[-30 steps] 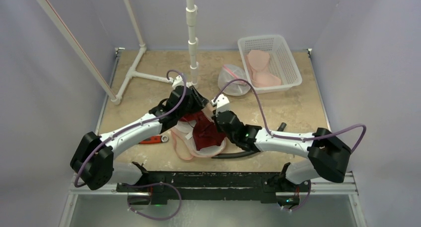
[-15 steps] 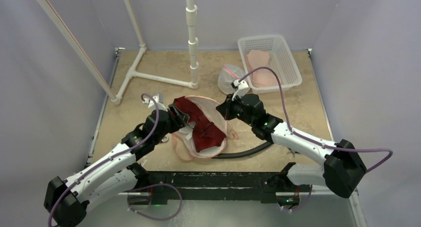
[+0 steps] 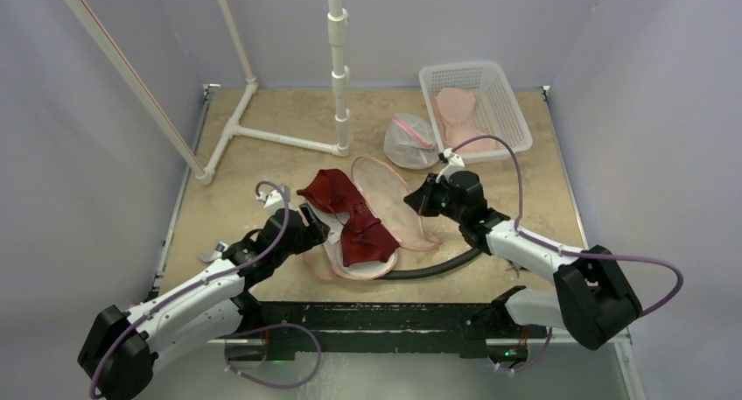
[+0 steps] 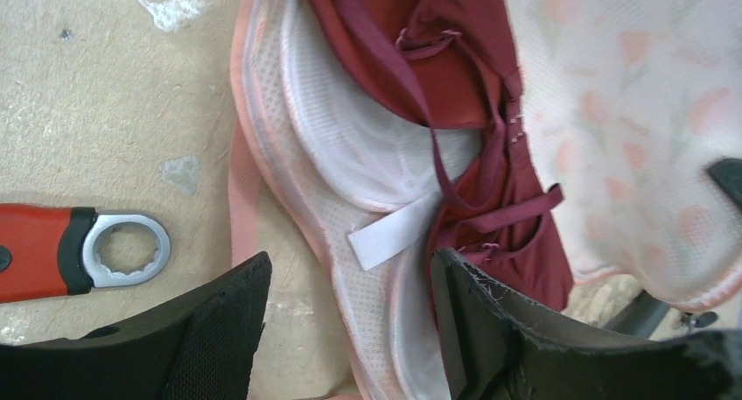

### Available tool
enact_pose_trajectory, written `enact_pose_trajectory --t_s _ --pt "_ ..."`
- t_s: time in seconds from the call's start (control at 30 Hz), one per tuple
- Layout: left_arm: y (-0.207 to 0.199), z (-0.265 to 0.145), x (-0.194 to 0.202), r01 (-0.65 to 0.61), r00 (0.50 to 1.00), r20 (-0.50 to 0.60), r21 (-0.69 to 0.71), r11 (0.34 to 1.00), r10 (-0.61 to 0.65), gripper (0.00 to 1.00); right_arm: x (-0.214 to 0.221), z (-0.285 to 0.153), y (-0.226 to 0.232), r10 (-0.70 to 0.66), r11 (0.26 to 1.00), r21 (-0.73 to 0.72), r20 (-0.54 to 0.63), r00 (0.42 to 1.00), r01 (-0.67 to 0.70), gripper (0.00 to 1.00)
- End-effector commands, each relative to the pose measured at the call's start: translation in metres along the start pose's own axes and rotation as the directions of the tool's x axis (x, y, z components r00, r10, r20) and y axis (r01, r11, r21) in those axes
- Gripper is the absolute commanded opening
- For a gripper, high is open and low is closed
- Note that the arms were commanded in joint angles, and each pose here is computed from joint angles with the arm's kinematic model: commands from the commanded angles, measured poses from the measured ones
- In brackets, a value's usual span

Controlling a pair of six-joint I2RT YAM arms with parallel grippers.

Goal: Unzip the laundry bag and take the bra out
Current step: Open the laundry bag at the center of the board.

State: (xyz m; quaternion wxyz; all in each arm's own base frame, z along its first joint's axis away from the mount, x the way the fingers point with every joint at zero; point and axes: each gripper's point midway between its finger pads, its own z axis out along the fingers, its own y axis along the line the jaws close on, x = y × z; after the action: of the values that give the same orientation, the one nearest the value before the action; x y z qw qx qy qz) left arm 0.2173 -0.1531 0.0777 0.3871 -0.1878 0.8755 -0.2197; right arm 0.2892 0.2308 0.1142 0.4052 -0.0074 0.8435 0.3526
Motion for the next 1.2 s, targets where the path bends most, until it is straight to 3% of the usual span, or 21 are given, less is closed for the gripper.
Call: enact_pose_trajectory --t_s 0.0,0.07,0.17,0.23,0.47,0.67,0.83,0.93,1.17 --pt "0.000 0.010 0.002 0.008 1.000 0.007 0.003 1.000 -0.008 0.65 -0.017 -0.010 -0.009 0.031 0.999 0.040 0.083 0.996 -0.035 0.00" --pt "0.001 0.012 0.002 0.007 1.000 0.011 0.000 1.000 -0.007 0.64 -0.024 -0.015 -0.020 0.031 0.995 0.091 0.113 0.993 -0.041 0.04" --pt "0.003 0.013 0.001 0.000 1.000 0.019 -0.008 1.000 0.001 0.63 -0.034 -0.022 -0.034 0.018 0.983 0.176 0.149 0.989 -0.044 0.29" --pt "0.003 0.012 -0.001 -0.008 1.000 0.023 -0.015 1.000 0.009 0.63 -0.042 -0.029 -0.036 0.005 0.977 0.211 0.174 0.985 -0.042 0.41" --pt "-0.011 -0.003 -0.022 -0.013 0.997 0.071 0.013 1.000 0.012 0.63 -0.084 -0.060 -0.019 -0.075 0.970 0.243 0.278 0.958 0.005 0.60" --pt "-0.041 -0.016 -0.039 0.020 0.995 0.091 0.108 0.994 -0.030 0.66 -0.098 -0.084 0.040 -0.128 0.991 0.067 0.324 0.937 0.112 0.71" --pt "-0.070 -0.007 -0.031 0.109 0.991 0.051 0.255 0.961 -0.126 0.68 -0.059 -0.065 0.102 -0.139 0.958 -0.221 0.207 0.969 0.184 0.71" --pt "-0.075 0.002 -0.030 0.134 0.988 0.038 0.252 0.958 -0.148 0.67 -0.033 -0.042 0.106 -0.102 0.942 -0.309 0.114 0.988 0.133 0.71" --pt "-0.049 0.013 -0.027 0.163 0.979 0.089 0.186 0.969 -0.182 0.65 -0.009 0.003 0.101 -0.086 0.940 -0.332 -0.008 0.996 0.078 0.75"
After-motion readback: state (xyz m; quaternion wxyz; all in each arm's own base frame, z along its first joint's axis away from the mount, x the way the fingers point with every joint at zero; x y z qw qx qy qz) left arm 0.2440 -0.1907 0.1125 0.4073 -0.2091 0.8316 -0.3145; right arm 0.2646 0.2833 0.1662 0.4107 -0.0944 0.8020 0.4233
